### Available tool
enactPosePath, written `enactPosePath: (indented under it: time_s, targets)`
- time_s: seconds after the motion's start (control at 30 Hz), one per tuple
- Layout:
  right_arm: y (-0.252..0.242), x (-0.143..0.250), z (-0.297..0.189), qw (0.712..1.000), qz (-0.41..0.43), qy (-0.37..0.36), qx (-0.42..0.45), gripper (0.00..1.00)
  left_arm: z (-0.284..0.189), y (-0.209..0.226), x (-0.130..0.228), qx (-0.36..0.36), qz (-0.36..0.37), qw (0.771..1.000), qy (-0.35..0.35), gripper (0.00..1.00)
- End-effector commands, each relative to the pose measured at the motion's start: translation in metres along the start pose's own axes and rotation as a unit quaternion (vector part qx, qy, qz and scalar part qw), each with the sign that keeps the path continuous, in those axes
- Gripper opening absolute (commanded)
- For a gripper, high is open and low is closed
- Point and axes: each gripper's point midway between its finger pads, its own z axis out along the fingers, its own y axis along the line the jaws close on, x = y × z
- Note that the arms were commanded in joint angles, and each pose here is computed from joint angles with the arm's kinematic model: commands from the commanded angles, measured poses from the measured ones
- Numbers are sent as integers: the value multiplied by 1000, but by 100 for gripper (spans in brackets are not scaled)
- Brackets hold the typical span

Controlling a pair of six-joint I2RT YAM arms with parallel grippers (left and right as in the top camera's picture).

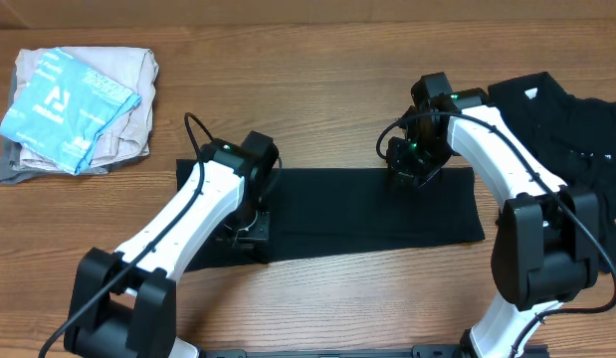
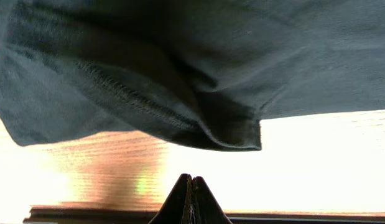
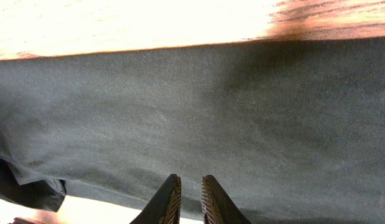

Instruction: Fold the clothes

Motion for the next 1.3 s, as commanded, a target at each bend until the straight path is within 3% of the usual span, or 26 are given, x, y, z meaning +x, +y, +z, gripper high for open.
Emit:
enactPosePath:
  time_s: [0.0,0.13,0.27,0.33,0.37,0.43,0.63,0.77,1.03,1.27]
  targets:
    - [5,-7,-17,1000,-10,-27,-4,17,-28,-7,2,13,-31,997,-72,4]
    - [5,-6,-17,1000,-9,-25,-3,17,-60,5,18,22,-149,978,-145,4]
    - [5,-7,-17,1000,-10,-27,-3,17,-48,5,40,65,-240,959,-134,4]
    - [6,-7,-17,1000,-10,-28,-4,17,-36,4,39,74,-251,956,-133,27]
    - [6,-8,-17,999,-11,-30,-4,17,-29,2,37,78,-250,956,-133,46]
    - [6,-9,-17,999,-11,-31,-5,17,-18,-4,34,89,-248,956,-127,54]
    - [5,-5,-16,1000,-9,-24,-3,17,14,-3,27,76,-286,948,-117,53]
    - [4,-2,-16,1000,-6,-18,-1,17,32,-4,20,76,-321,937,-116,59]
    - [3,0,-16,1000,-4,-13,1,17,47,-8,8,81,-331,934,-110,59]
    - [3,2,-16,1000,-3,-10,2,17,54,4,-5,83,-366,921,-106,42]
